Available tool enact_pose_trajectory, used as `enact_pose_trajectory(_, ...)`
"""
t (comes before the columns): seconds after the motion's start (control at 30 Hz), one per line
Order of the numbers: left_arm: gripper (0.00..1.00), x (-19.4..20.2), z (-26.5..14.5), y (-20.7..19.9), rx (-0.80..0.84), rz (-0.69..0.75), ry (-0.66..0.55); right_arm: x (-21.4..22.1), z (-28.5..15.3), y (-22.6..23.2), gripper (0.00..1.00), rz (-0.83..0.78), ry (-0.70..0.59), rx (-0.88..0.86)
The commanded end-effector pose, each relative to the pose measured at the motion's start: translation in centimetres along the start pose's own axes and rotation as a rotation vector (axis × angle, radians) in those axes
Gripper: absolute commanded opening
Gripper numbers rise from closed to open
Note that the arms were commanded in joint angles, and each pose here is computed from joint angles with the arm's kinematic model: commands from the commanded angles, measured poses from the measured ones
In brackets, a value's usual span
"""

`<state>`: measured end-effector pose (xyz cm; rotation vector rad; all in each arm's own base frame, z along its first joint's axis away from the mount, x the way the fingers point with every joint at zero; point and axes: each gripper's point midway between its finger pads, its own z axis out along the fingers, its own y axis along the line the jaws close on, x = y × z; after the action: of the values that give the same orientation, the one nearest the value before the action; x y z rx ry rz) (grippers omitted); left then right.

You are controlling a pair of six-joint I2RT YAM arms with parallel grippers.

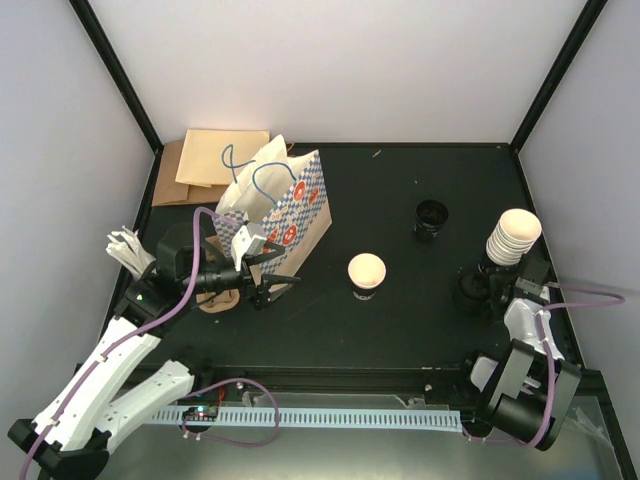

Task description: Pack the takeout coffee

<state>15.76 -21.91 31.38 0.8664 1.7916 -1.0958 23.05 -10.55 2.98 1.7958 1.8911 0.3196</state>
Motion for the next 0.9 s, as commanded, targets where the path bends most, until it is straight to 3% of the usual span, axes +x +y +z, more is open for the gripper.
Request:
enact_pose_trajectory(0.0,0.99,-1.0,-0.3,-0.4,0.000,0.045,-0.030,5.3,0.7,-3.3,0.87,0.050,0.177,0.126)
enact_pose_trajectory(0.87,0.99,-0.8,-0.8,-0.4,-0.018,0.059,-0.039,12.7,0.4,0.7,0.88,-0.003,0.266,0.058)
